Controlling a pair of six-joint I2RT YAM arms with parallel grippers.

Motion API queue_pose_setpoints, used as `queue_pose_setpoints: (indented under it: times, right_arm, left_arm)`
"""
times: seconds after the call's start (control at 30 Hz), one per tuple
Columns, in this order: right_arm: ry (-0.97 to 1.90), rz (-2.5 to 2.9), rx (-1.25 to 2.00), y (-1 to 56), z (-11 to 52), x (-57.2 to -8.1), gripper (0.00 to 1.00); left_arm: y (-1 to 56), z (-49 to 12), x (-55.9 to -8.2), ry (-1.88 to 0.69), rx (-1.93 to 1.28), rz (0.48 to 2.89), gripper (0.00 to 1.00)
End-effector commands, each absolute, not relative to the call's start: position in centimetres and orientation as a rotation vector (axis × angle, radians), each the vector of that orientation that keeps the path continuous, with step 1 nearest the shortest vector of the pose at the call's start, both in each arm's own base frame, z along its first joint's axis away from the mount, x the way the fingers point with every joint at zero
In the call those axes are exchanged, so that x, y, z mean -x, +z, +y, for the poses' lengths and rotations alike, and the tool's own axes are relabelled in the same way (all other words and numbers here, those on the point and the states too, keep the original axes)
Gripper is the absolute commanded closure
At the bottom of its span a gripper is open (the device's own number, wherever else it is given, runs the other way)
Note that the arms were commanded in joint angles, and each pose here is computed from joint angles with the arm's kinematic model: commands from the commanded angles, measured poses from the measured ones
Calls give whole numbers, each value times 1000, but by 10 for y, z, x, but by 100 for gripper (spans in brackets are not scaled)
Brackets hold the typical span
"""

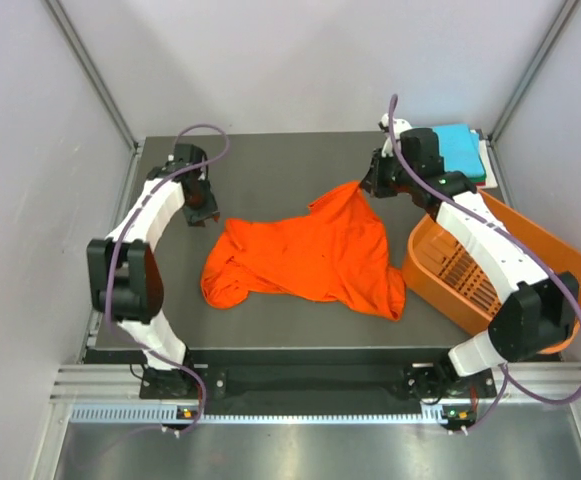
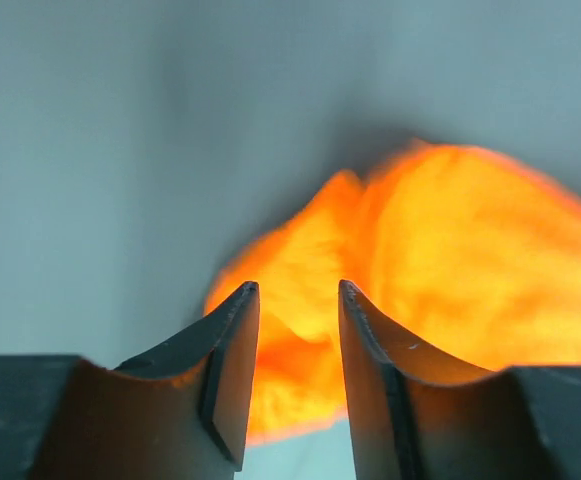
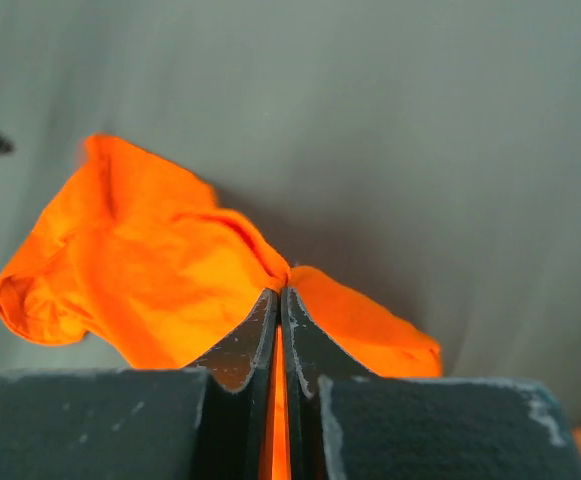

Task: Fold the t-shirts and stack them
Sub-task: Flatten the tshirt out

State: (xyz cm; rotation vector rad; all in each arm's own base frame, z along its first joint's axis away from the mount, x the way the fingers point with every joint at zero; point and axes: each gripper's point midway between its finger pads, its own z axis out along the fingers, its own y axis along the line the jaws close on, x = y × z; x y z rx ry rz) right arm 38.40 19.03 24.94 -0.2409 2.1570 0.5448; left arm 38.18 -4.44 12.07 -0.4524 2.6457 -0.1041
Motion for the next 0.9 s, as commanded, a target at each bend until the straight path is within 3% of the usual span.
queue_pose_setpoints:
  times: [0.0,0.1,0.27,0.5,0.87]
  right_arm:
    - [685,1968,281,297,214,-397,100]
    - [657,1989,280,291,211,-399,100]
    - [630,1995,283,288,207,-400,100]
    - [619,1996,306,284,204,-392,100]
    - [620,1987,310,289,203,-388,100]
  left_arm:
    - [161,-29,-418,111,390,2512,57]
    - [188,-60,-418,97,233,2411,57]
    - [157,-135,-386,-118,34,2411,58]
    - [91,-146,-373,-8,-34,2547,57]
    - [83,-165,-399,68,-262,2455,54]
